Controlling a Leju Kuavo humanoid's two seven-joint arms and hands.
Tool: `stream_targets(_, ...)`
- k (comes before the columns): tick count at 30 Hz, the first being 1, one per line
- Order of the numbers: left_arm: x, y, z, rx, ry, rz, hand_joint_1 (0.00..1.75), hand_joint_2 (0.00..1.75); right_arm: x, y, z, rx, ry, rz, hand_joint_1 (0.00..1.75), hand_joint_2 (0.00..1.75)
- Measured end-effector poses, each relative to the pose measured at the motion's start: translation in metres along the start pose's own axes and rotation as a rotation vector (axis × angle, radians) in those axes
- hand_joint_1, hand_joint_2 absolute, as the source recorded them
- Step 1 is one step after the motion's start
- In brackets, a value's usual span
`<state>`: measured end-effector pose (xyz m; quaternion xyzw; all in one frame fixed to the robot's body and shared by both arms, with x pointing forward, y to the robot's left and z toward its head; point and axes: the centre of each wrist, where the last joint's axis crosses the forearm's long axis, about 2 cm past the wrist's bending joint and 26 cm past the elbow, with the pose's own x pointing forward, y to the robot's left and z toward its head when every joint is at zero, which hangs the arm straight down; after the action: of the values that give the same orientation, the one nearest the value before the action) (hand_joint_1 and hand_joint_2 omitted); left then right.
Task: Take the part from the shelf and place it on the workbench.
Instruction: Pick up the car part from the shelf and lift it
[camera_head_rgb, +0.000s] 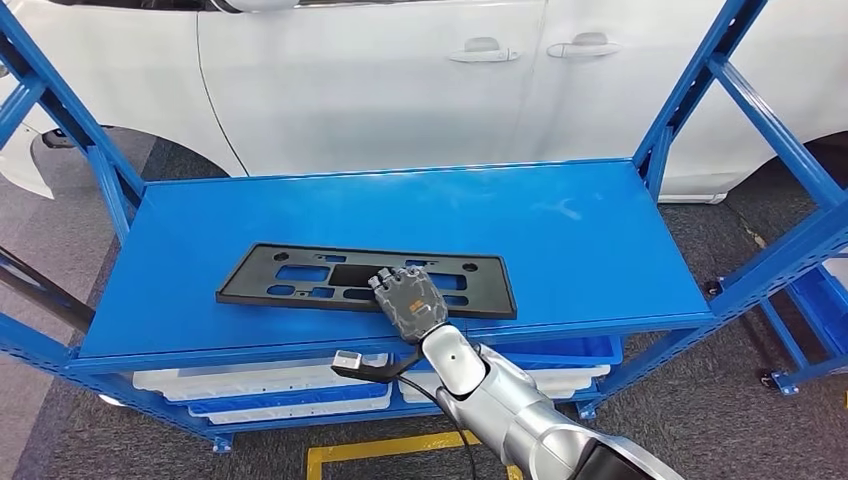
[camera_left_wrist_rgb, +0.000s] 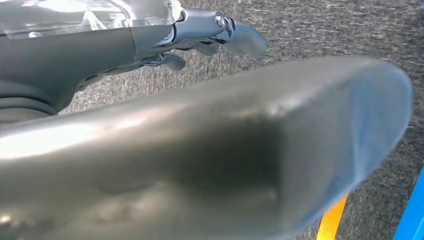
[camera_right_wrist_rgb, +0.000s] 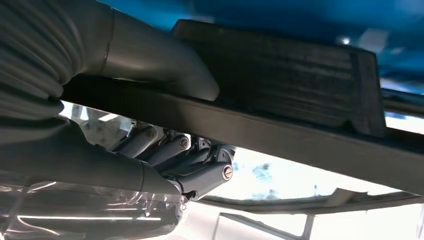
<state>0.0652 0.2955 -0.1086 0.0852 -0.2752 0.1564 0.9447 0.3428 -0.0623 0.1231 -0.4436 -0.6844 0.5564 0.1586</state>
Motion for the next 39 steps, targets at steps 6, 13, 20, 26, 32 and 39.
stream_targets(6,-0.001,0.0,0.0,-0.012,-0.039,-0.001,0.0,0.87,0.002,-0.002,-0.001,-0.007,-0.021,-0.009,1.75,1.75)
stream_targets(13,0.0,0.0,0.0,0.002,-0.145,-0.013,0.0,1.75,-0.001,-0.013,-0.01,-0.061,-0.01,-0.078,1.75,1.75)
stream_targets(20,-0.001,0.002,0.0,0.023,-0.182,-0.019,0.0,1.75,-0.02,-0.042,-0.016,-0.243,0.055,-0.25,1.75,1.75)
stream_targets(26,-0.003,0.002,0.001,0.068,-0.285,0.044,0.0,1.75,-0.054,-0.075,-0.012,-0.552,0.143,-0.872,1.75,1.75)
stream_targets(32,-0.002,0.007,0.001,-0.023,-0.377,0.057,0.0,1.75,-0.085,-0.103,0.02,-0.77,-0.022,-1.692,1.75,1.75)
stream_targets(39,-0.004,0.01,0.001,-0.01,-0.358,0.112,0.0,1.75,-0.11,-0.144,0.052,-0.825,-0.454,-1.9,1.75,1.75)
